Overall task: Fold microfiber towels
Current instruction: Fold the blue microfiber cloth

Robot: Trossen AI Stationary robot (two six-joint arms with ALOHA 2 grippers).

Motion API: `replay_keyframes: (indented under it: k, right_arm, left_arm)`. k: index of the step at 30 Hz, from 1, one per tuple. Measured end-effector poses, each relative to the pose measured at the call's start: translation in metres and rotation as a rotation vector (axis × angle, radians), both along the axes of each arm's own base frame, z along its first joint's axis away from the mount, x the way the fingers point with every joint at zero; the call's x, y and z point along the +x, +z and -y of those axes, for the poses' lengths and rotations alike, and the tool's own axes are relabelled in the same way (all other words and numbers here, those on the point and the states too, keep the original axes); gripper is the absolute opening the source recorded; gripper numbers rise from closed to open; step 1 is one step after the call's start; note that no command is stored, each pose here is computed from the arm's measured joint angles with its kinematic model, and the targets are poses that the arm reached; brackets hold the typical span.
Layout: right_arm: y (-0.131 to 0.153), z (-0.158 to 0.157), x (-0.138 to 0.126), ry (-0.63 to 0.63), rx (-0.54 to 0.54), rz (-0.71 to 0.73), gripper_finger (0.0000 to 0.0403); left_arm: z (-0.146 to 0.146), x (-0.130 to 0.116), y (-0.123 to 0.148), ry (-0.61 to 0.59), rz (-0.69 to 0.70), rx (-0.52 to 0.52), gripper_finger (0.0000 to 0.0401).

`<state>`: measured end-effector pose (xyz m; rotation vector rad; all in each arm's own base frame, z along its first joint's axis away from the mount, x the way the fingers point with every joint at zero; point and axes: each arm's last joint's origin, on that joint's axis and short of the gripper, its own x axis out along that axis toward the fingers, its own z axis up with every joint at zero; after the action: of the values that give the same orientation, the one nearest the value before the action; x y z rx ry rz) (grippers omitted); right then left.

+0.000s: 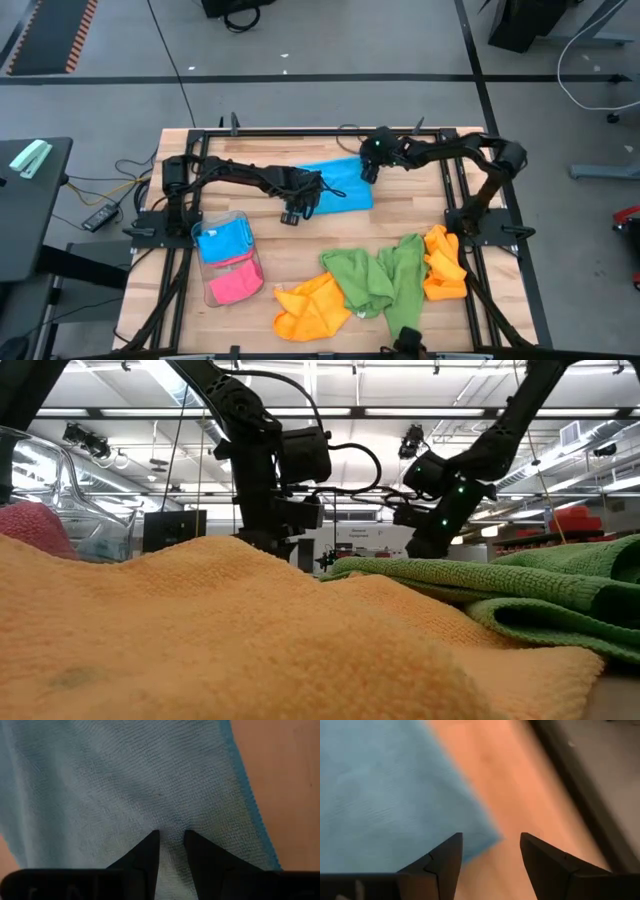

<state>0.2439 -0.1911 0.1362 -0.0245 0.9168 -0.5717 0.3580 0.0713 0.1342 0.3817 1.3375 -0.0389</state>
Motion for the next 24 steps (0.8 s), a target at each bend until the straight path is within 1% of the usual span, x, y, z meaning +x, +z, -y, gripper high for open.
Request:
replay_keyframes:
  k: [2,3,8,10,13,16,20,24]
  right_arm:
    - [0.003,0.006,-0.005,-0.052,-0.012,0.005,0.0208]
    - [0.004,0.008,-0.008,-0.058,-0.004,0.007,0.0208]
    - [0.014,0.005,-0.011,0.024,0.056,0.063,0.0208]
    - [0.018,-0.001,-0.011,0.095,0.092,0.067,0.0208]
    - [0.024,-0.019,-0.007,0.232,0.166,0.083,0.0208]
    - [0.026,-0.042,0.001,0.339,0.200,0.045,0.0208]
    - [0.026,-0.065,0.013,0.410,0.176,0.015,0.0208]
    - [0.025,-0.080,0.019,0.454,0.187,-0.003,0.0208]
  left_arm:
    - [0.000,0.000,0.000,-0.001,0.000,-0.005,0.0100]
    - [0.000,0.000,0.000,-0.001,0.002,-0.007,0.0098]
    - [0.000,0.001,0.000,0.019,0.023,-0.012,0.0088]
    - [0.000,0.001,0.000,0.023,0.024,-0.014,0.0084]
    - [0.000,0.000,0.003,0.028,0.031,-0.014,0.0080]
    - [0.001,-0.003,0.011,0.022,0.035,-0.013,0.0078]
    - [0.001,-0.004,0.027,0.021,0.081,-0.005,0.0084]
    - [0.004,-0.011,0.032,0.021,0.045,-0.012,0.0093]
